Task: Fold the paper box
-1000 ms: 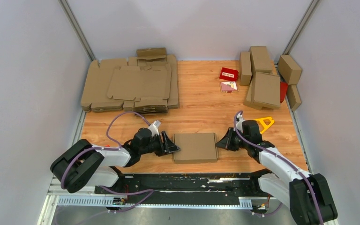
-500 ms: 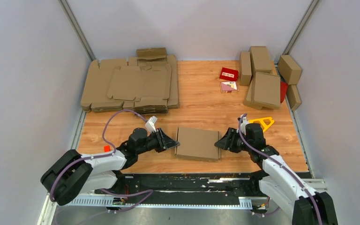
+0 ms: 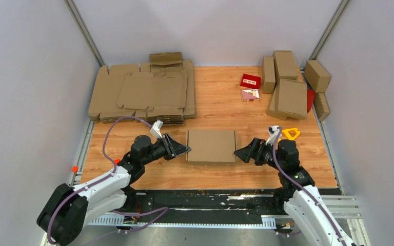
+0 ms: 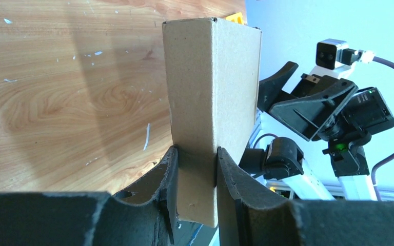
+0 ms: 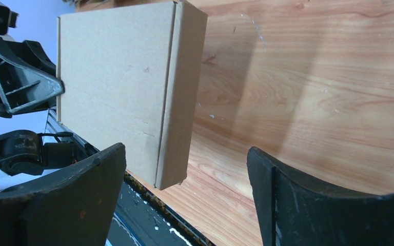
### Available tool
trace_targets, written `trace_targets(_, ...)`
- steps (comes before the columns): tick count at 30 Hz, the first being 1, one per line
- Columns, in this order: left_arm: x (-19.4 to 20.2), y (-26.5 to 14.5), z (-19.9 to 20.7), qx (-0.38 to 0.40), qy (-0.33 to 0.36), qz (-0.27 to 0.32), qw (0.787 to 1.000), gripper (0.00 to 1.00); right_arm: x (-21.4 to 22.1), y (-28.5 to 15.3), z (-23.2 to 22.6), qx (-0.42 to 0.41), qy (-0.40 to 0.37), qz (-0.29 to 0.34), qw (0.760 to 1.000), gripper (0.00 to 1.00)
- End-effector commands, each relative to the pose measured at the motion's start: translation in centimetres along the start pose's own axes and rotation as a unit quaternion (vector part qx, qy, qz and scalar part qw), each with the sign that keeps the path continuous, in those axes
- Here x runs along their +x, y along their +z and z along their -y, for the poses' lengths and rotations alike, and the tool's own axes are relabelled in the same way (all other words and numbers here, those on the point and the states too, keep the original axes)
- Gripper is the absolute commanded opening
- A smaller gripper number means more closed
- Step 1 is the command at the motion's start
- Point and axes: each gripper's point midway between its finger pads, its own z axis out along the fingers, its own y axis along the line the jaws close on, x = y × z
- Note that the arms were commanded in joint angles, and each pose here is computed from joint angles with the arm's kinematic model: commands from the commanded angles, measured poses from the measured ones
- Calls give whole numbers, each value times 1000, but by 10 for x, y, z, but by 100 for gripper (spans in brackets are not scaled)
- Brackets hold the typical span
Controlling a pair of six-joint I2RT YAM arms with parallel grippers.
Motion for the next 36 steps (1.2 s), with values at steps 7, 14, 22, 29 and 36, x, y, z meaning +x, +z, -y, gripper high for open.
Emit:
trace_targets(7,-11,-3,24,44,-2,-3,999,23,-30,-13,-29,-33,-16,49,998,95)
trace_targets(14,-25,6,27,33,11,13,999,22,-58,-34,-23,40,3,108,993,94)
trace_targets(22,-45,59,57,52,19,24,998,21,-116,-102,-37,99,15,263,960,92)
trace_targets(29,-72,154,133,174,-20,37,984,11,-151,-156,-54,121,15,355,927,92)
trace_targets(36,-98,244,178,195,-17,44,980,12,-162,-177,-58,139,9,380,914,91)
